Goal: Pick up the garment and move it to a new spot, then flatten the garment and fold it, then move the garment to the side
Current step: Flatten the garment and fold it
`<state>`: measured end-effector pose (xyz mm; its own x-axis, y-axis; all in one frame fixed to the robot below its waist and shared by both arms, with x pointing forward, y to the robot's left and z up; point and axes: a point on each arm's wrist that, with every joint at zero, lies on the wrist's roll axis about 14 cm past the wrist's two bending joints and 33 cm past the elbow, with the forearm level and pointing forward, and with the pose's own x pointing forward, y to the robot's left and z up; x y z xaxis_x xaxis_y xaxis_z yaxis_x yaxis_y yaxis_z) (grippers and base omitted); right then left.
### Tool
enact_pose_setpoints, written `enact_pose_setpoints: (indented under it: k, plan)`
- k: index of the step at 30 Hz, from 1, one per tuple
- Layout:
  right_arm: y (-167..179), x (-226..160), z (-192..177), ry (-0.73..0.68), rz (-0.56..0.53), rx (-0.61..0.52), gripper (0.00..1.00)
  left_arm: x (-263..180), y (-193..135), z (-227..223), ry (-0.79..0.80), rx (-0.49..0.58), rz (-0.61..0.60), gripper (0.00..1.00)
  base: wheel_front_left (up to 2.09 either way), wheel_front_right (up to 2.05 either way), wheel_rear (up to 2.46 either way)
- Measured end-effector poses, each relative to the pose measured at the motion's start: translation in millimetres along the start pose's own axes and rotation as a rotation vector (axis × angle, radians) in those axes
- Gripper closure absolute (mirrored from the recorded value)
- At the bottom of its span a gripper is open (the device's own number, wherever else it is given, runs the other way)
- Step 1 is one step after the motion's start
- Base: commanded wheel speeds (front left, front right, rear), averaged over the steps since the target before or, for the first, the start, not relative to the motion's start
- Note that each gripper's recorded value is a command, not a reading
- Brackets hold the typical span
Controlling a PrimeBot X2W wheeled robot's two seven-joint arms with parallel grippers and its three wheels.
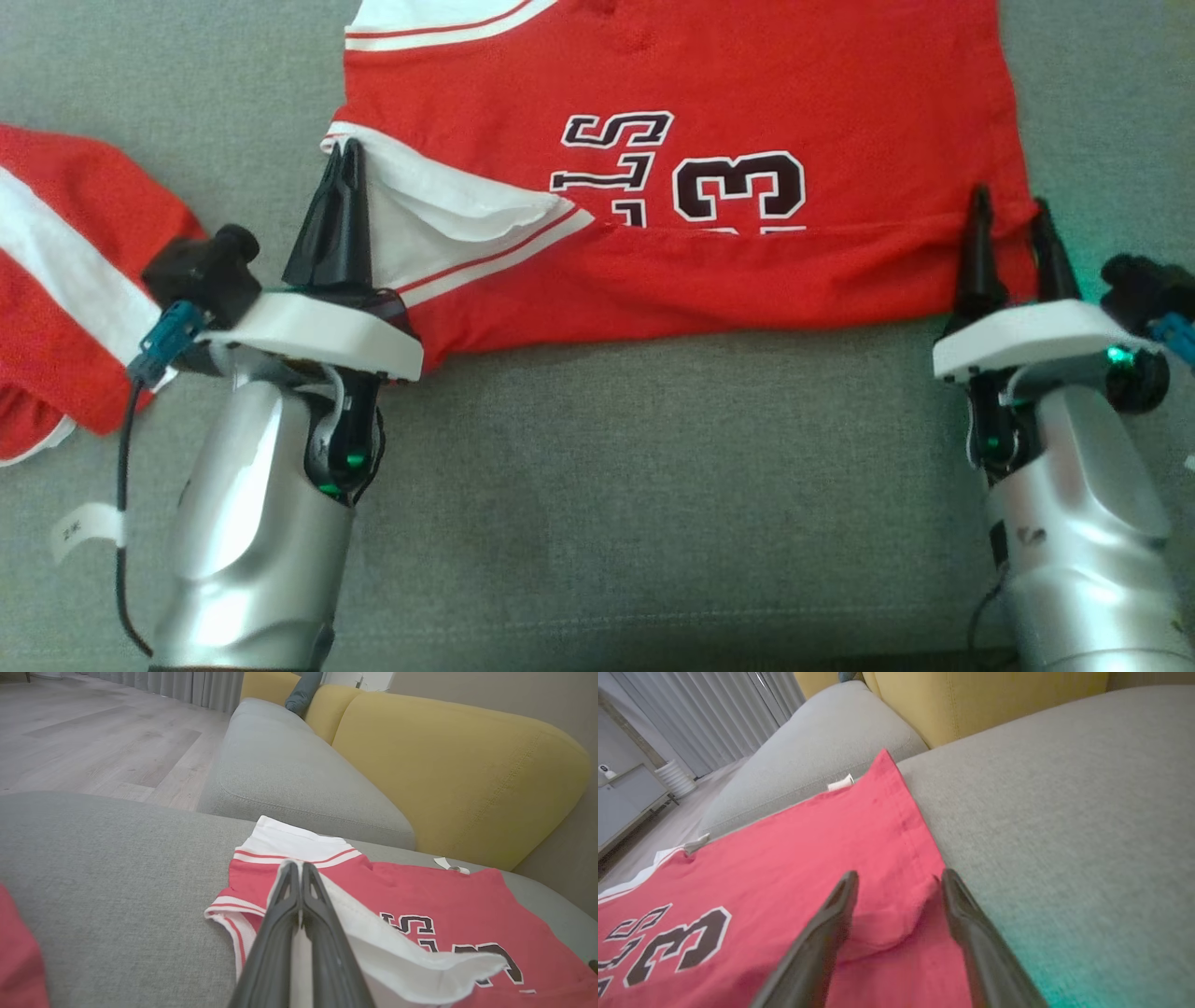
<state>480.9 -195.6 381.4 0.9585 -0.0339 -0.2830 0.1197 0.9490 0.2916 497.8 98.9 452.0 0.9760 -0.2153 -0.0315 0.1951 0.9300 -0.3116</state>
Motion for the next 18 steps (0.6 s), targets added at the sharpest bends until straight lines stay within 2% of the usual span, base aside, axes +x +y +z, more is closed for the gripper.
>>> enact_pose_setpoints:
  k: [1,8,13,18]
  plan:
    - [1.0,1.8,3.8,-0.010,0.002,0.003,0.00,0.5,-0.3,-0.8,0.002,-0.002,0.000,0.00,0.00,0.00,0.00]
    - [9.4,4.0,40.8,-0.129,0.028,0.006,0.00,-2.9,-4.6,3.7,-0.010,-0.034,-0.008,0.00,0.00,0.00,0.00]
    - [12.7,-4.4,75.2,-0.239,0.042,-0.028,0.00,-21.4,-6.2,4.6,-0.014,-0.057,-0.006,0.00,0.00,0.00,0.00]
    - [11.0,-24.3,79.1,-0.261,0.045,-0.105,0.00,-53.2,-1.7,-12.8,0.045,-0.079,0.023,0.00,0.00,0.00,0.00]
